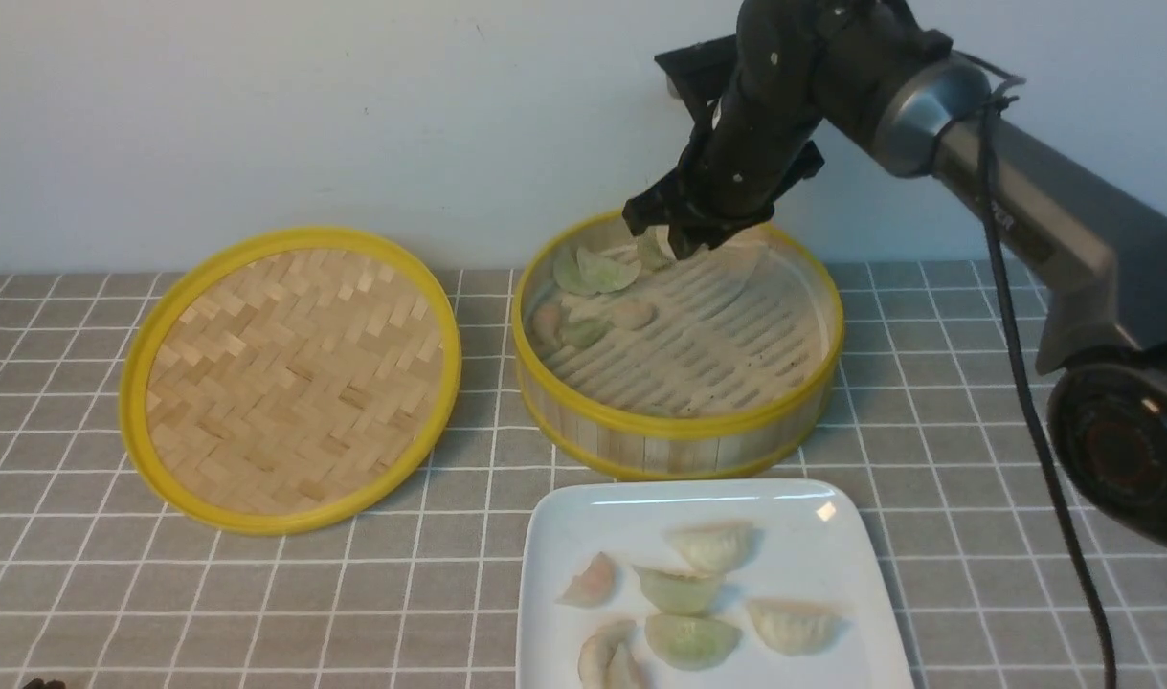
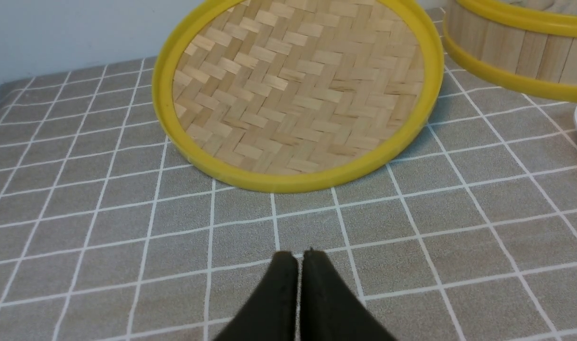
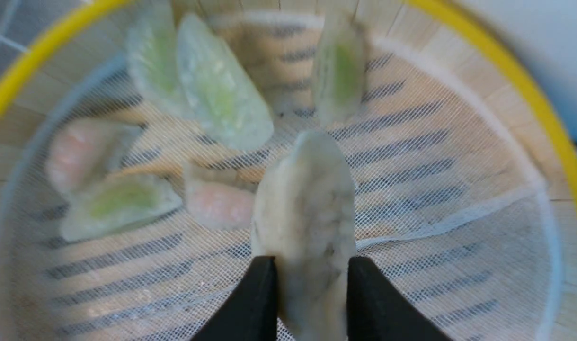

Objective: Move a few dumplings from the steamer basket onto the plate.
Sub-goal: Use the right arm to put the dumpling into the plate

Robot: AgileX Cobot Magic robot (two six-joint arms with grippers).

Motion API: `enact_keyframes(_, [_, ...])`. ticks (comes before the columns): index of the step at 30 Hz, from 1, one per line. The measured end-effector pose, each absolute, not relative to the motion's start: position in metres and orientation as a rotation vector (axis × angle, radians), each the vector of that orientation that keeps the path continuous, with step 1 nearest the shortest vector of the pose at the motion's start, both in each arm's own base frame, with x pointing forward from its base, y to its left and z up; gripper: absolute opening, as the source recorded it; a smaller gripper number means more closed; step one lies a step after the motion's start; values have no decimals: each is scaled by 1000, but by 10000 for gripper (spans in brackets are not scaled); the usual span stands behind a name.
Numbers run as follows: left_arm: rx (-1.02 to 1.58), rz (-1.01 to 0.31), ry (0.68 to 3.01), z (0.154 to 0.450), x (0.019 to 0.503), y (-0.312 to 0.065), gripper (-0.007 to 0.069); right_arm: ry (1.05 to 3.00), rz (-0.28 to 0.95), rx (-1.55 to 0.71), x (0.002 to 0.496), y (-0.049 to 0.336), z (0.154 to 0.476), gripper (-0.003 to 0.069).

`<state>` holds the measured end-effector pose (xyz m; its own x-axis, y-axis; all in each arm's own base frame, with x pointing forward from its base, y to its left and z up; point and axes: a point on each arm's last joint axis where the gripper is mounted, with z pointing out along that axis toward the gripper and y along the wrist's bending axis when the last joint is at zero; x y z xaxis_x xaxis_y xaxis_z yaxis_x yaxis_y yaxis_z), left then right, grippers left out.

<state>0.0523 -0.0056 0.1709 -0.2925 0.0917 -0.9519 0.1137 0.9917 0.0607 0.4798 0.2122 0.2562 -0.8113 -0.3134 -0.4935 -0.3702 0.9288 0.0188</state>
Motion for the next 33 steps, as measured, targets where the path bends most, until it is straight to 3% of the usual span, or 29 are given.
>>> enact_keyframes(6, [149,-22,1870,171,52,-6,-5,2616,223,-509,467,212,264,169])
enact_keyframes(12, [149,-22,1871,171,52,-6,-5,2615,321,-522,405,192,325,169])
enact_keyframes(16, [149,-22,1871,171,52,-6,-5,2641,403,-523,346,172,348,169])
enact_keyframes(20, [149,-22,1871,171,52,-6,-5,2754,480,-534,297,158,329,169])
enact_keyframes(24, [149,-22,1871,171,52,-6,-5,2908,535,-593,266,161,285,169])
enact_keyframes(33, [149,-22,1872,171,52,-6,-5,3007,491,-735,247,195,221,191])
